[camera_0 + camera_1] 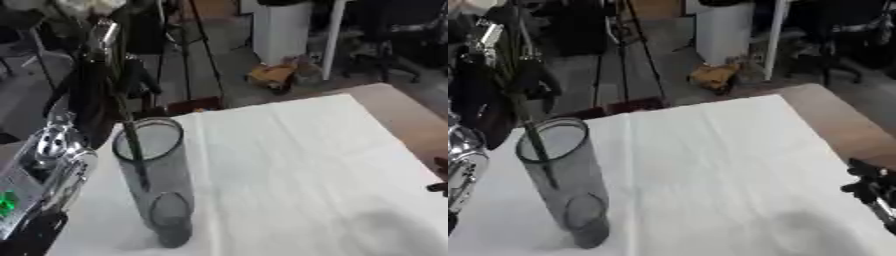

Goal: Arrange flowers into the vase.

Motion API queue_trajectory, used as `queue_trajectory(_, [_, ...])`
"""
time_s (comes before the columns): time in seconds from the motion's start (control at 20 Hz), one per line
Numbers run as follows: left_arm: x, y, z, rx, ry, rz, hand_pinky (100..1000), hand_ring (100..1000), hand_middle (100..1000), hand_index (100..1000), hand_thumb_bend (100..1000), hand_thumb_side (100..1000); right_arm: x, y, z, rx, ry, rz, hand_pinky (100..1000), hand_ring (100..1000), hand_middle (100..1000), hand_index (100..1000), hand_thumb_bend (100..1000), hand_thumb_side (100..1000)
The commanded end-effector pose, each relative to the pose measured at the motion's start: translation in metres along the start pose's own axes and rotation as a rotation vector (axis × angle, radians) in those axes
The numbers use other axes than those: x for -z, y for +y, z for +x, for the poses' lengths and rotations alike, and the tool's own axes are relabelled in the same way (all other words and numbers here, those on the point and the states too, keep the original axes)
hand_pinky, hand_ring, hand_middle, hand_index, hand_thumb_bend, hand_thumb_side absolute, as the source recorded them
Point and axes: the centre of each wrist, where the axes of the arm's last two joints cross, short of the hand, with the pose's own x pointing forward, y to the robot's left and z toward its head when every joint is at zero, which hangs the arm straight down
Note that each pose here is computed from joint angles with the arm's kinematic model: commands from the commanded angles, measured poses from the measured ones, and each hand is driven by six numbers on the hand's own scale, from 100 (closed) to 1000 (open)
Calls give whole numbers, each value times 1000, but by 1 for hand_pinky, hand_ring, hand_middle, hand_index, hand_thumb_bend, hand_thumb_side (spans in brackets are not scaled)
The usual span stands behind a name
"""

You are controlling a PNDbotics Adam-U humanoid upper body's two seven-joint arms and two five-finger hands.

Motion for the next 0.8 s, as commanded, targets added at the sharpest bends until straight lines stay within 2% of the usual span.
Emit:
queue_trajectory(0.05, [0,2,10,13,-38,0,237,398,156,127,435,962,7,-9,10,-26,-36,5,663,969,387,710,469,541])
queue_trajectory(0.1, [0,2,10,11,-39,-2,266,438,242,184,456,953,7,-9,10,-26,-36,5,663,969,387,710,469,541])
queue_trajectory(0.3, [-1,0,8,-25,-49,-19,266,438,242,184,456,953,6,-8,10,-27,-34,6,663,969,387,710,469,541])
queue_trajectory(0.45, [-2,0,6,-33,-50,-27,285,458,284,200,452,956,6,-9,10,-29,-32,5,663,970,387,710,469,540])
queue_trajectory(0.8, [-4,0,2,-41,-59,-42,300,468,302,214,491,934,5,-9,10,-29,-31,4,663,970,387,710,469,540])
